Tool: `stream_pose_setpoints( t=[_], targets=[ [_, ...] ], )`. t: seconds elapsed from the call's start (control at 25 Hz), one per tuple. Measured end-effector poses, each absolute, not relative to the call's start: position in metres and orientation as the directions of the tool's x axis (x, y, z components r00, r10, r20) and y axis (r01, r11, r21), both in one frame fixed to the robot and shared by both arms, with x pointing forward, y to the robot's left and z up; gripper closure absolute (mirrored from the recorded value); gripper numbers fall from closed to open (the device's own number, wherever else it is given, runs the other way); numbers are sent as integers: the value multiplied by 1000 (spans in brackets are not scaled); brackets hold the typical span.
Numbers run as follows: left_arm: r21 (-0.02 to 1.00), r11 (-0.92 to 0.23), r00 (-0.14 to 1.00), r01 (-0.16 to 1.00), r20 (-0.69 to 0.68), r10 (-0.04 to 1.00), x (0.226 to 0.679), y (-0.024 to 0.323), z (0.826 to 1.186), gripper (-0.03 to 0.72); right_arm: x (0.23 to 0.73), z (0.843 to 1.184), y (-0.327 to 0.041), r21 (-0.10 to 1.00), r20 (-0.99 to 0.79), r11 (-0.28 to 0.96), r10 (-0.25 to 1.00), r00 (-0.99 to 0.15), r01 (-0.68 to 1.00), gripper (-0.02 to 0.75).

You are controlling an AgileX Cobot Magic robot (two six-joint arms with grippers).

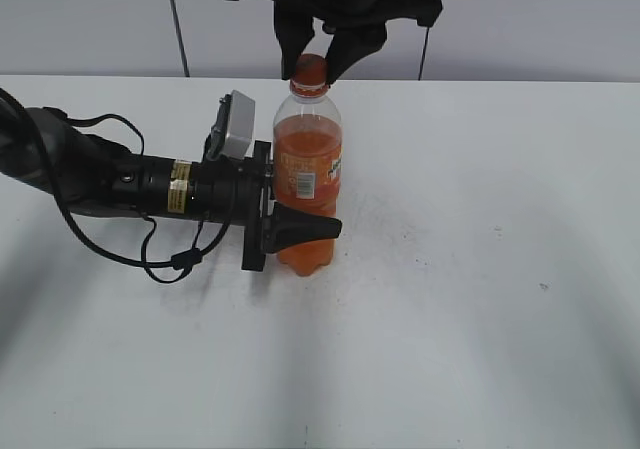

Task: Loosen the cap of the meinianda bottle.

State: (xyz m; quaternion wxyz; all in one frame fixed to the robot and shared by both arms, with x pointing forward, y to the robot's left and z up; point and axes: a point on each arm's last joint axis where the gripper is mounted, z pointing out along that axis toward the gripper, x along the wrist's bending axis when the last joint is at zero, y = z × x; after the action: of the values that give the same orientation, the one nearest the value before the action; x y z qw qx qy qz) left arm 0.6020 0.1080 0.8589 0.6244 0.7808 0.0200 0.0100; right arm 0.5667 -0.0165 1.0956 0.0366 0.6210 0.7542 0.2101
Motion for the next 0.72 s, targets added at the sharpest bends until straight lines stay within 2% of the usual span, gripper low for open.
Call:
stream_pose_setpoints(
  t=[0.12,0.24,0.32,0.48,0.56,0.72],
  targets=[
    [975,-219,999,19,-9,44,602,108,859,291,567,1096,-16,369,193,173,947,-257,913,464],
    [975,-219,999,18,-9,41,602,108,859,291,566,1096,-16,391,148,301,912,-382,870,464],
    [975,-221,999,16,-7,39,602,108,859,292,566,1096,-15,410,88,453,844,-529,792,464],
    [975,-222,999,8,-1,32,601,109,859,292,564,1096,-14,412,-57,753,583,-810,513,464],
    [975,-222,999,8,-1,32,601,109,859,292,563,1096,-14,393,-130,849,432,-893,353,464],
    [975,-222,999,9,-2,33,601,109,859,292,564,1096,-14,355,-210,921,247,-946,162,465]
  ],
)
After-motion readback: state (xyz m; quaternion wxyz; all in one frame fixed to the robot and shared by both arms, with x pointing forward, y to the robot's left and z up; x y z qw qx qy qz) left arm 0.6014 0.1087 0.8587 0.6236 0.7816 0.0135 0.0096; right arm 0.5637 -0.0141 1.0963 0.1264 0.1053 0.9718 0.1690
